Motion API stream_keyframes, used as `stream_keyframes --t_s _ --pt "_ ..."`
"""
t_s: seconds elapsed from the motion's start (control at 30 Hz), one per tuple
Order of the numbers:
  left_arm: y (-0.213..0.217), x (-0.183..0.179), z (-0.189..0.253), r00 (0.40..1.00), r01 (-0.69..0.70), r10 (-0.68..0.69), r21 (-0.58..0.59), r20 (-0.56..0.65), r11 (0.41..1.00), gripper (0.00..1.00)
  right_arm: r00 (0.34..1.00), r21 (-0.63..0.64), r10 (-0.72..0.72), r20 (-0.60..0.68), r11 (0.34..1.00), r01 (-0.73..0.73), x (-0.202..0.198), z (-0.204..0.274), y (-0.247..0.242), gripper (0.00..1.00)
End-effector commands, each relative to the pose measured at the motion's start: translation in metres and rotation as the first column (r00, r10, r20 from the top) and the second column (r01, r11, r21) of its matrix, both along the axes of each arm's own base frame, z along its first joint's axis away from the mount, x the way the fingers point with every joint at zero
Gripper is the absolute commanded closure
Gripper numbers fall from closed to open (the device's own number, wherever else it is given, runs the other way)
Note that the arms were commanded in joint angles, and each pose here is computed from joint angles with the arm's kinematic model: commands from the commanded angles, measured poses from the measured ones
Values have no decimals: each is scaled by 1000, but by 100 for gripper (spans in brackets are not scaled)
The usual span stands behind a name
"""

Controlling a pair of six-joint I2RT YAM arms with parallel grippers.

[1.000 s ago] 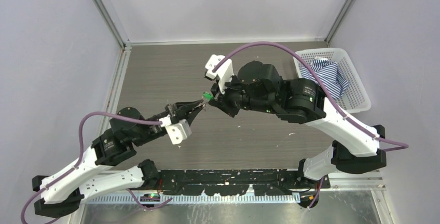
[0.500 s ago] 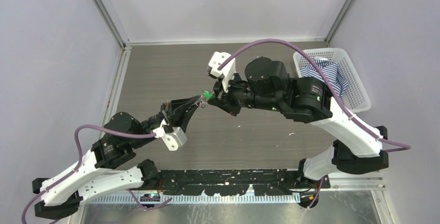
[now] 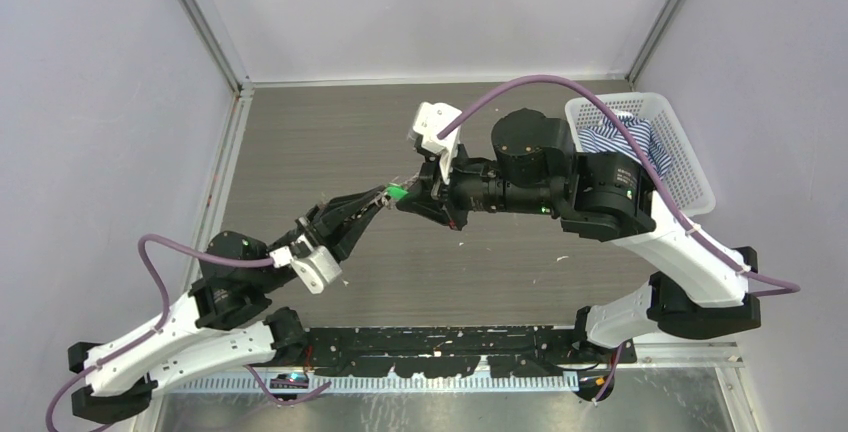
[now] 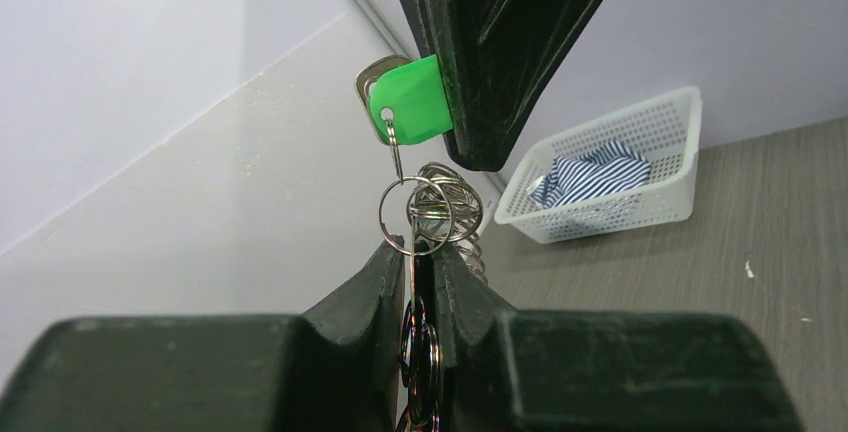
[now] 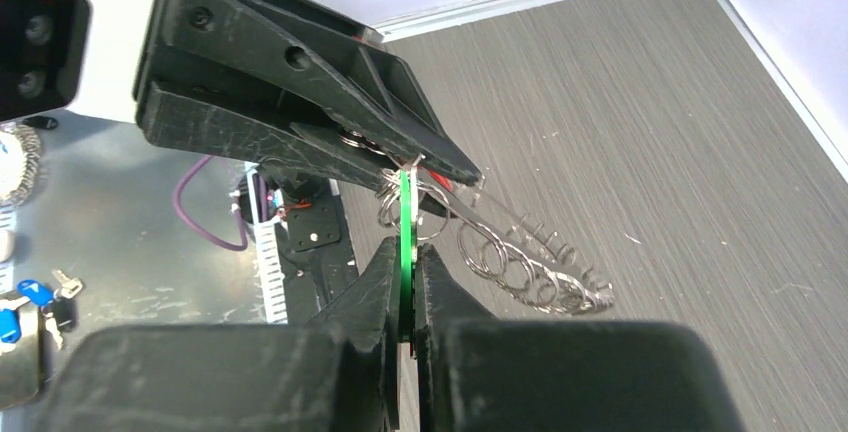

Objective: Remove the keys from the keyring

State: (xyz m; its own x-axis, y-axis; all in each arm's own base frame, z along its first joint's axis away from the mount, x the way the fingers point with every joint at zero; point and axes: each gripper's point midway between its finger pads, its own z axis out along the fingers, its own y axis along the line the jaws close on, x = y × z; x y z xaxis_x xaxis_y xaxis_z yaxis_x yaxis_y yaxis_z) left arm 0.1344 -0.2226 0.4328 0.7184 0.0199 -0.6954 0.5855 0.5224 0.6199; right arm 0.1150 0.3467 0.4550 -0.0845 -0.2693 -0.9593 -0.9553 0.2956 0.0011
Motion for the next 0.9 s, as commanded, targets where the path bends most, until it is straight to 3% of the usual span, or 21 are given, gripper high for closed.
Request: stream_keyframes --t_s 0.0,0.4,0.6,0.87 --pt "-3 4 -6 995 10 -17 -71 -100 997 100 993 253 76 95 962 -98 -20 81 -15 99" --pt "-21 5 -33 976 61 -77 -80 -205 995 98 980 258 192 52 945 -199 -37 83 5 99" --pt "-19 1 -35 957 78 -109 -123 -269 989 69 988 209 152 25 966 -154 -28 73 8 99" --pt "-15 1 -33 931 73 -147 -224 -335 972 53 988 183 148 -37 973 -139 -32 58 4 99"
